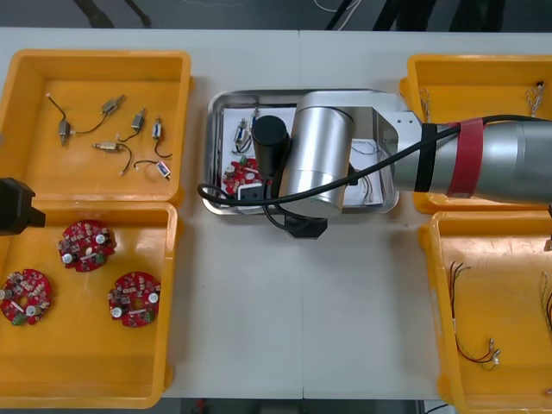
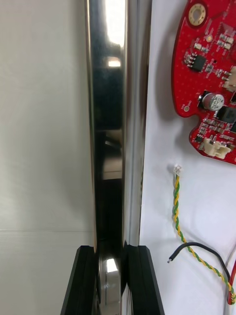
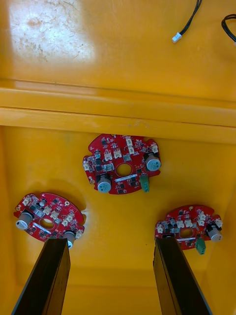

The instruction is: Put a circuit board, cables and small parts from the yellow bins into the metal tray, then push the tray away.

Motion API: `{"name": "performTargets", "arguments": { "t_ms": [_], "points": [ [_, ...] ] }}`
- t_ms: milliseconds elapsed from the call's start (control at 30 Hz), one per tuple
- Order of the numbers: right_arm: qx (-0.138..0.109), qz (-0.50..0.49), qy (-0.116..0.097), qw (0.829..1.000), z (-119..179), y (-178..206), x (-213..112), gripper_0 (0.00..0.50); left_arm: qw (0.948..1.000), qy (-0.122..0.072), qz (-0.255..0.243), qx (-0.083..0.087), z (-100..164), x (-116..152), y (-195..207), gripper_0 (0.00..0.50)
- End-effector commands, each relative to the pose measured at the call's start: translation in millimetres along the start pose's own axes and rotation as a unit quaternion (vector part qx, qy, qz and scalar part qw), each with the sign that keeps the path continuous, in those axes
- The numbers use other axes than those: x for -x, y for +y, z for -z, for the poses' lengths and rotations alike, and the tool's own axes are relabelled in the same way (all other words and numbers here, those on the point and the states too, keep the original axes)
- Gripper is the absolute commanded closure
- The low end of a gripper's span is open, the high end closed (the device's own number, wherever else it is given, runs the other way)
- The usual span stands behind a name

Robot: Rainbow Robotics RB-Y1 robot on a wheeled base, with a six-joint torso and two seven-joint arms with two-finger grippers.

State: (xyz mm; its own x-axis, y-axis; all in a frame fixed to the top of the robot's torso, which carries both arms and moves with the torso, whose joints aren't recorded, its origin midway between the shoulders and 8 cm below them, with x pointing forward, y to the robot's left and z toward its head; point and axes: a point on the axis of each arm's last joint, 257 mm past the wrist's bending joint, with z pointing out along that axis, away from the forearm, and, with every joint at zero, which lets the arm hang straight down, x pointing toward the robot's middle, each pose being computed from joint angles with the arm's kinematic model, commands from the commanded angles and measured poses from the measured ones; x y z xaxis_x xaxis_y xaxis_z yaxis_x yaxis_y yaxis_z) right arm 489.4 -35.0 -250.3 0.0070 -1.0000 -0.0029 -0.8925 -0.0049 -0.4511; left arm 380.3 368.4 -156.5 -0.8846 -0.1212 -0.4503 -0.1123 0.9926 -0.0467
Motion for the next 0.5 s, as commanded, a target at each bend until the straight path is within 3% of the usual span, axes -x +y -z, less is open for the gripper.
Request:
{"name": "performTargets", "arguments": {
  "t_ms": [33, 500],
  "points": [
    [-0.032, 0.025, -0.022, 0.999, 21, -35, 21, 0.5, 0.9995, -0.02, -0.026, -0.007, 8, 5, -2, 0.0],
    [-0.046, 0.016, -0.04, 0.998, 25, -71, 23, 0.5, 0.9995, -0.02, -0.026, -0.007, 8, 5, -2, 0.0]
  ]
}}
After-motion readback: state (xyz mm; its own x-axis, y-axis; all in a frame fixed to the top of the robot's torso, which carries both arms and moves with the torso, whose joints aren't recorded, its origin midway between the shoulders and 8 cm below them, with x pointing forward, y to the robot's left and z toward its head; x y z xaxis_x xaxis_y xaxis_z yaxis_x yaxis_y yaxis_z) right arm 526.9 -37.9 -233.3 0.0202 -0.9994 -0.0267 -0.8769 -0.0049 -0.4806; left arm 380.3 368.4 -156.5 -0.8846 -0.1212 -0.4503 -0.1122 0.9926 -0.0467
